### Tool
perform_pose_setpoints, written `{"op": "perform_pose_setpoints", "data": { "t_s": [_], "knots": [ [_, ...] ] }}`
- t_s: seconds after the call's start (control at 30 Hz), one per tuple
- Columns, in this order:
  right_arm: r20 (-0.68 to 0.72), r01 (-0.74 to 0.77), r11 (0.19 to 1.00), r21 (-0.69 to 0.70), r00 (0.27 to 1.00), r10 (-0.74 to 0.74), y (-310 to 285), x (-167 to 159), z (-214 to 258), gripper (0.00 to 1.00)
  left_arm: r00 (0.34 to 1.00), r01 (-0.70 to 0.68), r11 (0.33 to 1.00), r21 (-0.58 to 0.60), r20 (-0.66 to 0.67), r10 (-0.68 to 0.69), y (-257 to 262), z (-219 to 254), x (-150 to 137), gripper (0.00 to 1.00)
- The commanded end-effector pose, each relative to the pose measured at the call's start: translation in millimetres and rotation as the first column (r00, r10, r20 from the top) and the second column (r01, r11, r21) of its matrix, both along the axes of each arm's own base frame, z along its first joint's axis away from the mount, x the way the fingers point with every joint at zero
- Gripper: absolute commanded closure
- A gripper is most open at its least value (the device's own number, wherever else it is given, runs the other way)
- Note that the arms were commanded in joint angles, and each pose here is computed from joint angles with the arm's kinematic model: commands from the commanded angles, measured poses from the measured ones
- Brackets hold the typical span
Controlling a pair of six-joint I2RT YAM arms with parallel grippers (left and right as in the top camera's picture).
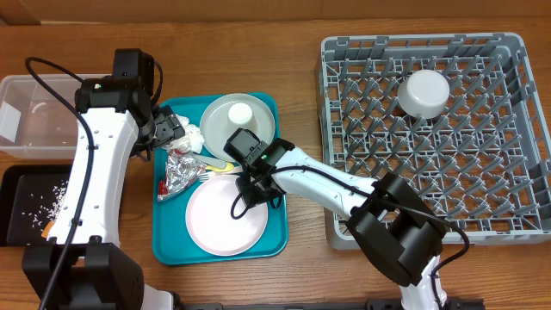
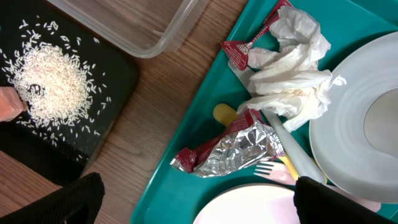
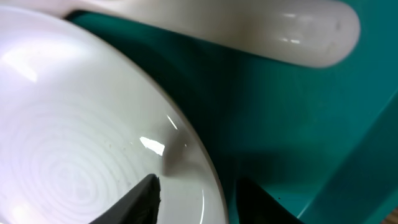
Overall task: Sort waste into correct bins and load items into the dishwasher rack
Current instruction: 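Grasp the white plate's rim with the right gripper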
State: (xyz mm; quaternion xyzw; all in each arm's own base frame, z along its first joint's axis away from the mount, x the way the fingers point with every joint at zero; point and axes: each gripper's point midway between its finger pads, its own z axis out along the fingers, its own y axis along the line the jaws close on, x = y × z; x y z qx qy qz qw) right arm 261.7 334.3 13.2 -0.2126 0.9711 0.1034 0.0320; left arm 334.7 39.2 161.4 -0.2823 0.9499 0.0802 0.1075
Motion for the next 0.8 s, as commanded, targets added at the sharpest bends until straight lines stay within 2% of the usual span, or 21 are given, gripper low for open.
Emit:
{"op": "perform_pose_setpoints", "data": {
  "t_s": [0.0,0.3,0.77],
  "knots": [
    [-0.006,0.004,1.0,0.002,1.0,-0.004,1,-2,-3,0.66,0.999,-0.017,1.0,-0.005,0.042,0.017,-1,11,5,0.0],
    [-0.014,0.005,1.0,-0.007,1.0,-0.005,-2,-3,-3,0.96,0.999,-0.017,1.0,-0.005,0.042,0.017,-1,11,5,0.0],
    [-0.047,0.03,0.998,-0.057,0.998,-0.033,-17,-1,16,0.96,0.999,-0.017,1.0,-0.005,0.042,0.017,-1,11,5,0.0]
  ]
}}
